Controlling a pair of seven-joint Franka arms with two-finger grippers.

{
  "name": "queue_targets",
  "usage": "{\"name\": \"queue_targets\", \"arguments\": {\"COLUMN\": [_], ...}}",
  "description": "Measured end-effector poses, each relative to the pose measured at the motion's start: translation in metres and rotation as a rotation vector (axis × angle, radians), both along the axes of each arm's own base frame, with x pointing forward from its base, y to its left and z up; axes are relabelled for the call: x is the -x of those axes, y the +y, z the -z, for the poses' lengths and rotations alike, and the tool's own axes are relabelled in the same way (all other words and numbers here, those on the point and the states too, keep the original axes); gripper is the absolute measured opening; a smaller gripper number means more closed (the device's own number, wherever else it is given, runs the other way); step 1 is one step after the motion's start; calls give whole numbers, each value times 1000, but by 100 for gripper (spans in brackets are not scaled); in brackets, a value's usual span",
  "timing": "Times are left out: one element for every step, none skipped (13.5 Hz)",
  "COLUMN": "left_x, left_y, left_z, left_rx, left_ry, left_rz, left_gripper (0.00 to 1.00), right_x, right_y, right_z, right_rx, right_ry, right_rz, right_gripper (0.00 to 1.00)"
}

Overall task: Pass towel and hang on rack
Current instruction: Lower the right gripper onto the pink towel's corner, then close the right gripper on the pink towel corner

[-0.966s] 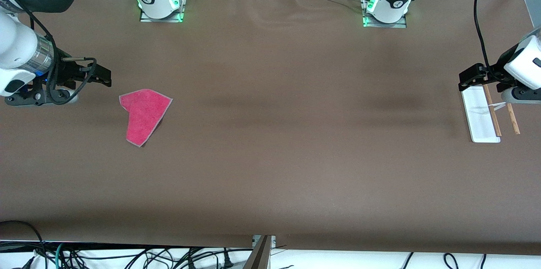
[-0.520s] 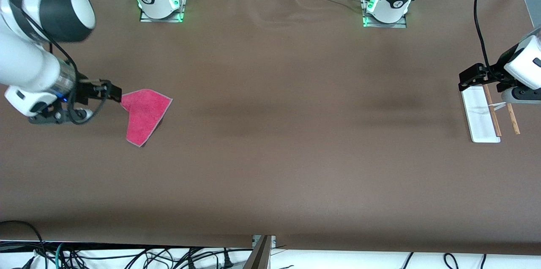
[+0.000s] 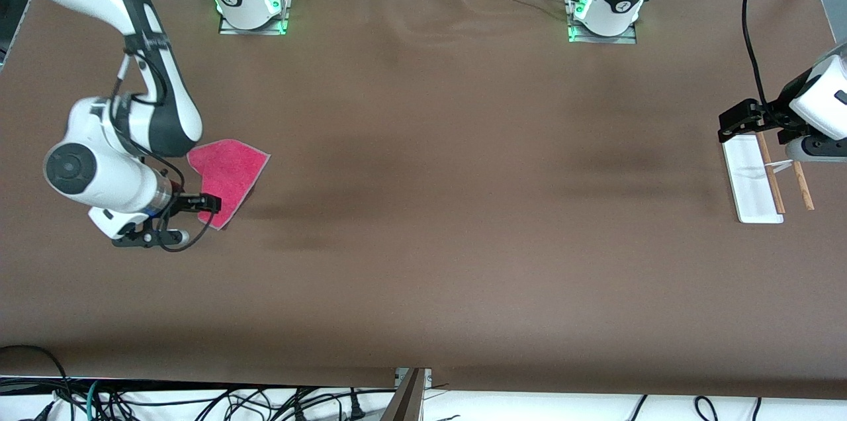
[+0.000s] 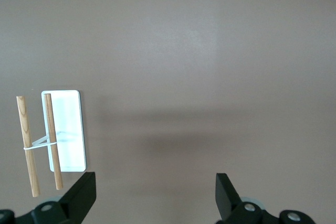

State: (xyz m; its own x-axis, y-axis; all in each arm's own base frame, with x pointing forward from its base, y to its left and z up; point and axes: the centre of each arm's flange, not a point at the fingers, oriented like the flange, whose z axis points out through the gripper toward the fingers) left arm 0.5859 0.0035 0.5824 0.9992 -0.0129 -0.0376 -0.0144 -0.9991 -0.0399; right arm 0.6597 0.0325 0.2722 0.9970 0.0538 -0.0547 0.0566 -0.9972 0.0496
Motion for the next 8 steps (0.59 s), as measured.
{"name": "queue_targets", "arguments": {"left_x": [0, 0, 0, 0, 0, 0, 0, 0], "left_y": [0, 0, 0, 0, 0, 0, -1, -1], "left_z": [0, 0, 0, 0, 0, 0, 0, 0], "left_rx": [0, 0, 0, 0, 0, 0, 0, 0], "left_ry": [0, 0, 0, 0, 0, 0, 0, 0], "left_rz": [0, 0, 0, 0, 0, 1, 1, 1], "left_gripper": [100, 100, 100, 100, 100, 100, 100, 100], "right_x": [2, 4, 5, 6, 8, 9, 11, 12], "right_y": [-1, -1, 0, 0, -1, -1, -2, -3], "right_z": [18, 30, 37, 42, 48, 54, 61, 67], "right_rx": [0, 0, 0, 0, 1, 0, 0, -1], "right_ry": [-3, -2, 4, 10, 13, 9, 1, -3], "right_rz": [0, -2, -3, -3, -3, -3, -3, -3], "right_gripper": [100, 100, 100, 100, 100, 100, 99, 99]}}
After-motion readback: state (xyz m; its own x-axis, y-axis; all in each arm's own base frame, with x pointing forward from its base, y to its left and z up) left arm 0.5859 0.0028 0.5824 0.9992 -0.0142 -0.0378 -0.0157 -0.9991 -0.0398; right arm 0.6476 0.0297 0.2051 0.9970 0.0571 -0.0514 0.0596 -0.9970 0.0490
